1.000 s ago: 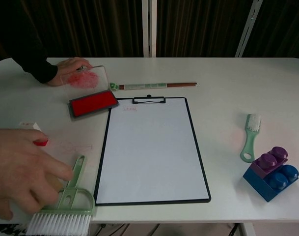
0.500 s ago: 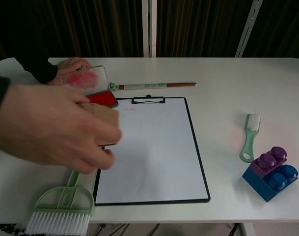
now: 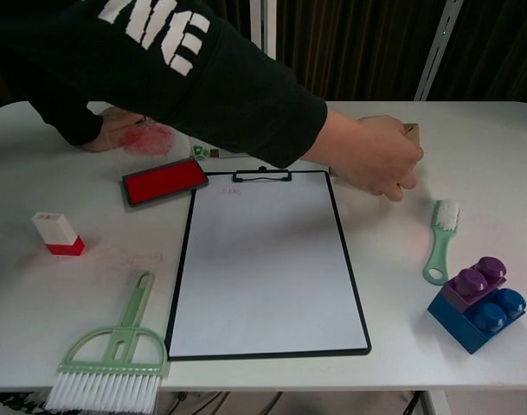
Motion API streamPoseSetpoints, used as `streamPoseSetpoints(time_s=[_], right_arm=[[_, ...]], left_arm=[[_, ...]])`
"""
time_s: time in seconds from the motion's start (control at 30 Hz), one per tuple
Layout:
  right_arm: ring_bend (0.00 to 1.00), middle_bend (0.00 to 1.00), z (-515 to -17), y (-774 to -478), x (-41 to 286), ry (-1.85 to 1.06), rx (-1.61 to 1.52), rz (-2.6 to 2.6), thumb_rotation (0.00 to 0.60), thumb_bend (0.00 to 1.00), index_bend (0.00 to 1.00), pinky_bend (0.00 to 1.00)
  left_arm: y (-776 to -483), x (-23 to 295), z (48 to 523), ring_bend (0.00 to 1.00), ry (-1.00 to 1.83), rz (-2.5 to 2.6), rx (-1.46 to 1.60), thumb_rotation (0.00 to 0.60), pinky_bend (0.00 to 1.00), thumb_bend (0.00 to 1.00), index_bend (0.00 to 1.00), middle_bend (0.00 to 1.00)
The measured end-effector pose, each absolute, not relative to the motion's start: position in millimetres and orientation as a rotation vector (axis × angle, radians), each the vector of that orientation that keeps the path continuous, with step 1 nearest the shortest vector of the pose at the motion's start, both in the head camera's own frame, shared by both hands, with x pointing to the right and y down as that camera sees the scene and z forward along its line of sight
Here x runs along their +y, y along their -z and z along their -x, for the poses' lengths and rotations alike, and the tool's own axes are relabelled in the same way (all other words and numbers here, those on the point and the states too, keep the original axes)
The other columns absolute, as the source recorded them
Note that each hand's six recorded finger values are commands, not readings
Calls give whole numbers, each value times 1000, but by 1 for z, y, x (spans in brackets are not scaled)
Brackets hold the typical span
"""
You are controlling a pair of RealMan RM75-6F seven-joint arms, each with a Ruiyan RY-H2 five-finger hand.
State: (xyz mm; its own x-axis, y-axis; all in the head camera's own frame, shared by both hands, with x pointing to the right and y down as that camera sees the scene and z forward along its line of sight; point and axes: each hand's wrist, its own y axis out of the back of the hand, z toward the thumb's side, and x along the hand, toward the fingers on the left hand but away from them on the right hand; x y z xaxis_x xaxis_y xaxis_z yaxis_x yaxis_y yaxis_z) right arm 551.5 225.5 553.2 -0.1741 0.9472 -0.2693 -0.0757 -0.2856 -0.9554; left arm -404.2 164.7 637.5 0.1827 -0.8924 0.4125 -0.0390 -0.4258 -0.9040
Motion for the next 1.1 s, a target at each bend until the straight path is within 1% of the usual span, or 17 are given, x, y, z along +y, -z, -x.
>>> streamPoseSetpoints(time_s=[0.3, 0.5, 0.93, 1.07, 1.1], right_arm=[[0, 0, -553, -553, 226, -1584, -1117, 1247, 600, 234, 0, 0], [0, 0, -555, -550, 225, -1586, -1123, 1232, 600, 234, 0, 0], [0, 0, -559, -549, 228, -1591, -1135, 1225, 600, 237, 0, 0], [0, 0, -561, -549, 232, -1594, -1138, 1229, 600, 235, 0, 0], [0, 0, -561, -549, 233, -1595, -1137, 1231, 600, 235, 0, 0]], left_arm=[[-637, 165, 404, 79, 1342, 1656, 897, 513, 181, 159, 119, 118], [-638, 167, 406, 79, 1343, 1658, 911, 519, 181, 126, 119, 118], [-632, 168, 408, 79, 1332, 1646, 931, 521, 181, 108, 119, 118], [-629, 169, 411, 79, 1333, 1638, 945, 518, 181, 101, 119, 118], [-629, 169, 412, 79, 1333, 1636, 950, 504, 181, 102, 119, 118]])
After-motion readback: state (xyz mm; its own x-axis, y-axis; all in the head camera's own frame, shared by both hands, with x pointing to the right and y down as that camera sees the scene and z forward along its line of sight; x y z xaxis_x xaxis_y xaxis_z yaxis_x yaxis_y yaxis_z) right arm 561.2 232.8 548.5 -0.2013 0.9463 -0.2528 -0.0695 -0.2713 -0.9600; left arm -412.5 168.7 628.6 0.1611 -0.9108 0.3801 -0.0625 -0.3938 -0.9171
